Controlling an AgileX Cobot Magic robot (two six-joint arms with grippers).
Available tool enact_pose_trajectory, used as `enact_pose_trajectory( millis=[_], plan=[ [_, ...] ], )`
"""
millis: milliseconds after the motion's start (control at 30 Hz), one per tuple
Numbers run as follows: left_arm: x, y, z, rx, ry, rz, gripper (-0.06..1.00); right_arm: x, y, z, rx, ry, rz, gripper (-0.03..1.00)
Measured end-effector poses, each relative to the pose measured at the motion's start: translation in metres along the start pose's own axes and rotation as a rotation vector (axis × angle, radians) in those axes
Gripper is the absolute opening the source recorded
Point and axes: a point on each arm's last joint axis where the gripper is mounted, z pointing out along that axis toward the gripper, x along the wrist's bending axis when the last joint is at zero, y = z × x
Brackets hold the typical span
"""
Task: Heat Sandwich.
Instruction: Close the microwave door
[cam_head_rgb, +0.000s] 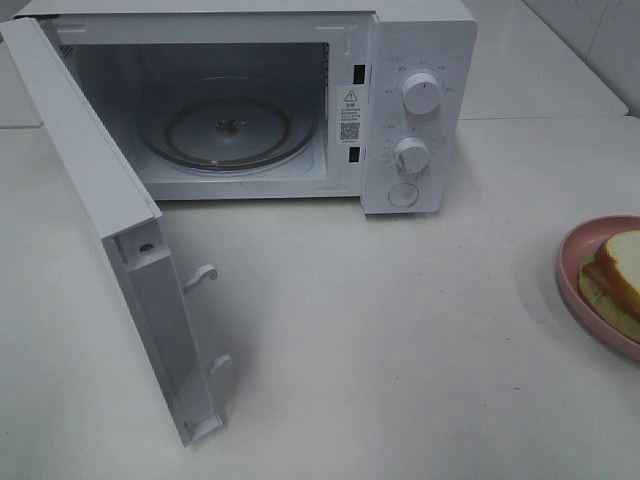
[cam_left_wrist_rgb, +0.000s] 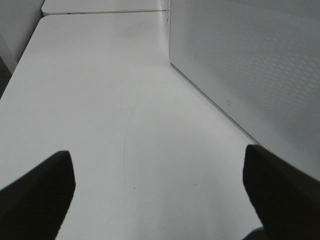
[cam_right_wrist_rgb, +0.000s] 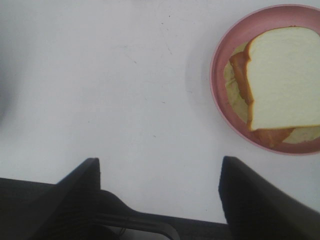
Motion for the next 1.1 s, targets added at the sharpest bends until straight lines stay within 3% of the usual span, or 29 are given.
enact_pose_trajectory(
  millis=[267, 500, 867, 1100],
  plan=[
    [0.0, 0.0, 0.0, 0.0, 0.0, 0.0, 0.84, -0.01, -0.073, -0.033, -0.168, 0.028, -0.013, 0.67],
    [0.0, 0.0, 0.0, 0.0, 0.0, 0.0, 0.84, -0.017, -0.12, -0.037, -0.283, 0.045, -0.024, 0.67],
    [0.0, 0.0, 0.0, 0.0, 0.0, 0.0, 0.84, -0.029, -0.154, -0.037, -0.446, -0.021, -0.075, 0.65],
    [0.0, 0.0, 0.0, 0.0, 0.0, 0.0, 0.84, -0.031, -0.156, -0.028, -0.437, -0.027, -0.068, 0.65]
  ],
)
